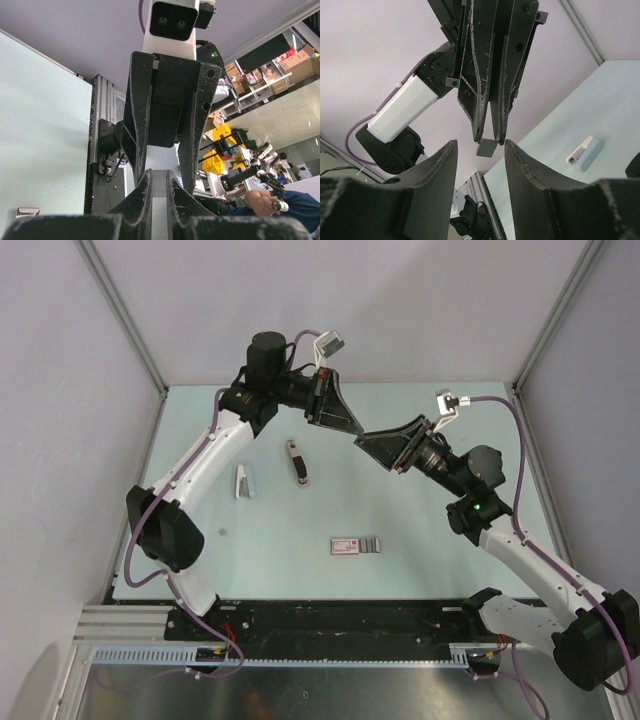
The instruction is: Unload the staples from the stapler
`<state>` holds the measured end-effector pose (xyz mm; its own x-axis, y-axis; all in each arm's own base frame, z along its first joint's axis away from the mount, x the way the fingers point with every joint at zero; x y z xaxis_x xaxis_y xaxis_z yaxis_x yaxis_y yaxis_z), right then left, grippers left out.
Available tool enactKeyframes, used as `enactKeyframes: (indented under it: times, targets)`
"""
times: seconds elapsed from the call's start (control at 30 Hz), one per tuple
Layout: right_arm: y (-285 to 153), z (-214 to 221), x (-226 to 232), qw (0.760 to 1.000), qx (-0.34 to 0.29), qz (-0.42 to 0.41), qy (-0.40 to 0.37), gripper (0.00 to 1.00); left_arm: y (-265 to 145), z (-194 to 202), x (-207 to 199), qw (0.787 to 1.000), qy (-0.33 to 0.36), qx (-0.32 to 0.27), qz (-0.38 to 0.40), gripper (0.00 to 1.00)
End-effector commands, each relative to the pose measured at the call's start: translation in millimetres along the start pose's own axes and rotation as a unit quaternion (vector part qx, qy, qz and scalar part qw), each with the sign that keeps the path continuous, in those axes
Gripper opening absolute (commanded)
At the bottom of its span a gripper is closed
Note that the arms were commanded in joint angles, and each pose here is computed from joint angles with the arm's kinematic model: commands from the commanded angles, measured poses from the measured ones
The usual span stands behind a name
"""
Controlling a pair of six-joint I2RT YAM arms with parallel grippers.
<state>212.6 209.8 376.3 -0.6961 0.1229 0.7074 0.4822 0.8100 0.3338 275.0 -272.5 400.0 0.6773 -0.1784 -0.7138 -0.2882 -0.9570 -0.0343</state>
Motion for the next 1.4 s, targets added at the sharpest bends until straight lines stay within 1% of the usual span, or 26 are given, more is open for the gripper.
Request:
enactKeyframes:
  times: [0.0,0.2,0.43,0.77,0.9,0.93,0.97,1.1,1.13,1.33,1.37]
  targets:
    - [6,-12,20,0.999,-0.014,-0.042,-0.018,0.47,-1,-7,-32,0.999,0.043,0.000,0.018,0.02]
    - [8,-7,16,0.999,-0.004,-0.033,-0.013,0.45,-1,-8,-32,0.999,0.044,-0.003,0.016,0.02]
    - [8,-8,16,0.999,-0.011,-0.031,-0.013,0.40,0,-7,-28,0.999,0.037,-0.005,0.015,0.02]
    - [8,-12,17,0.999,-0.027,-0.028,-0.012,0.24,0,-2,-24,0.999,0.029,-0.007,0.012,0.02]
    - [7,-13,18,0.999,-0.031,-0.025,-0.013,0.20,0,0,-21,1.000,0.027,-0.008,0.010,0.03]
    - [7,-13,18,0.999,-0.031,-0.023,-0.014,0.19,0,0,-21,1.000,0.027,-0.008,0.010,0.04]
    - [6,-13,17,0.999,-0.030,-0.020,-0.014,0.18,0,1,-20,1.000,0.028,-0.008,0.009,0.08]
    - [2,-9,10,1.000,-0.015,0.009,-0.012,0.15,-3,0,-13,1.000,0.024,-0.017,-0.003,0.29]
    - [-1,-7,6,1.000,-0.008,0.022,-0.010,0.15,-5,-1,-11,0.999,0.023,-0.022,-0.009,0.33]
    - [-16,11,-19,0.993,0.047,0.105,-0.002,0.13,-18,-6,4,0.997,0.008,-0.055,-0.048,0.48]
    - [-19,13,-23,0.992,0.056,0.116,-0.001,0.13,-21,-6,7,0.996,0.007,-0.062,-0.057,0.53]
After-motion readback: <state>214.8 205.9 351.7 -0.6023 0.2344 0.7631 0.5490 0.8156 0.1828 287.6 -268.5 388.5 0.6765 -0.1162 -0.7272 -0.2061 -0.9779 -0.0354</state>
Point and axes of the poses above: each gripper's point midway between its finger pads, its own y axis out along the fingers, its own x axis along the line the jaws close on, z = x × y, the point moved 7 cm from there along -y, back along the fingers, and after that the axes turned 6 degrees about y, right-handed, at the moved point
